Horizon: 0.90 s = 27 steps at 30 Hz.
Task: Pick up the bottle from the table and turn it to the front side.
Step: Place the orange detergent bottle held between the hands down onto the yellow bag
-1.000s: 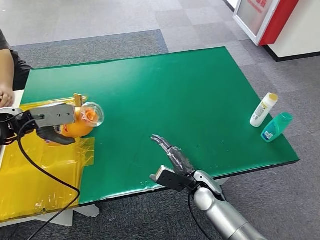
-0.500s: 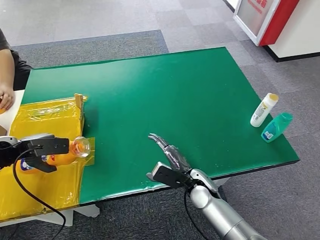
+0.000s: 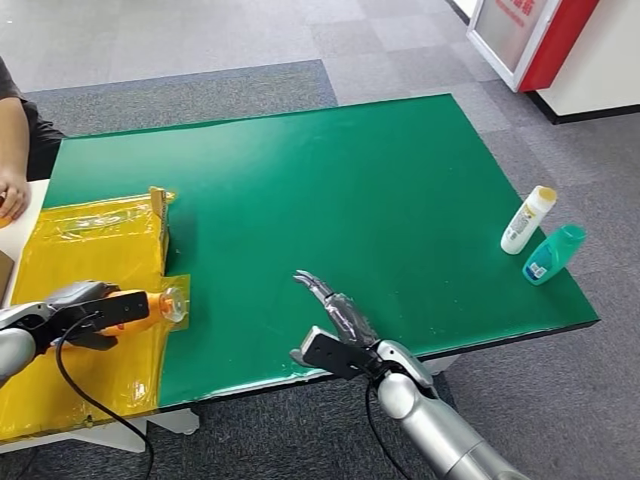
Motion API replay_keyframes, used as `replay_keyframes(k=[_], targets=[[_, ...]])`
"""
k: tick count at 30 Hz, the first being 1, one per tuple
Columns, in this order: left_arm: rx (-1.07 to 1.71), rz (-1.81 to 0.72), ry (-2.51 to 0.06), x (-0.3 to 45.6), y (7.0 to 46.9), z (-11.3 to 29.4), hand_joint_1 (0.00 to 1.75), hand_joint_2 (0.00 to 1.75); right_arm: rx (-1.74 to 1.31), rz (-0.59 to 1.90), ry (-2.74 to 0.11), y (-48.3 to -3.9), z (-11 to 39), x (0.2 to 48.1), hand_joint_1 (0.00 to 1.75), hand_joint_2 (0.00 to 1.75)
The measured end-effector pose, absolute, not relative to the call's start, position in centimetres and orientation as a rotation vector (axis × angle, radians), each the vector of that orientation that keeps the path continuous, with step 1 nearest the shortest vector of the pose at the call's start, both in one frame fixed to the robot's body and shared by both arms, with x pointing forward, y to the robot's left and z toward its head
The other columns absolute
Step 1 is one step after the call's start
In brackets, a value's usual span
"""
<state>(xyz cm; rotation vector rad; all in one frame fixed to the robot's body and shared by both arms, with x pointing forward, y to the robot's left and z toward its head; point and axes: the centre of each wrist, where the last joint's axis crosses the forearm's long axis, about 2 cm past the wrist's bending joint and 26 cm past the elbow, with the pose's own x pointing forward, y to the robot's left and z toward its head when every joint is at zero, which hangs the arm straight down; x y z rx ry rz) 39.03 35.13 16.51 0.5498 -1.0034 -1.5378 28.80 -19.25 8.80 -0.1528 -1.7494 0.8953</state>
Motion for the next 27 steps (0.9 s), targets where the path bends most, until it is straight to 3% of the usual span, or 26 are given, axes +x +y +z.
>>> replay_keyframes(k=[1,3,4,5,7,17,21,22,26,27], targets=[[0.552,-1.530,-1.015,39.1,34.9,16.4,1.63,1.75,-0.152,0.897,-1.749,-19.3,8.7,28.8,0.00,1.75],[0.560,-1.516,-1.037,39.3,34.3,16.2,0.99,1.75,-0.150,0.900,-1.747,-19.3,8.6,28.7,0.00,1.75],[0.564,-1.512,-1.046,39.4,33.9,16.1,0.55,1.75,-0.149,0.901,-1.747,-19.2,8.6,28.7,0.00,1.75],[0.568,-1.508,-1.055,39.5,33.5,16.0,0.24,1.75,-0.148,0.901,-1.746,-19.2,8.6,28.7,0.00,1.75],[0.572,-1.499,-1.069,39.6,32.8,15.9,0.00,1.75,-0.146,0.904,-1.745,-19.2,8.5,28.6,0.00,1.75],[0.541,-1.435,-1.110,39.6,31.7,15.5,0.00,1.75,-0.143,0.908,-1.734,-19.2,8.2,28.3,0.00,1.75],[0.494,-1.393,-1.143,39.1,32.5,15.6,0.00,0.00,-0.151,0.898,-1.729,-19.3,7.9,27.9,0.00,1.75],[0.484,-1.376,-1.162,38.7,33.0,15.7,0.00,0.00,-0.157,0.891,-1.727,-19.5,7.7,27.7,0.00,1.75],[0.463,-1.233,-1.345,35.3,35.8,16.3,0.00,1.75,-0.205,0.844,-1.730,-20.7,7.2,26.1,0.00,1.75],[0.448,-1.190,-1.412,33.9,36.3,16.2,0.00,1.75,-0.219,0.831,-1.733,-21.1,7.1,25.5,0.00,1.75]])
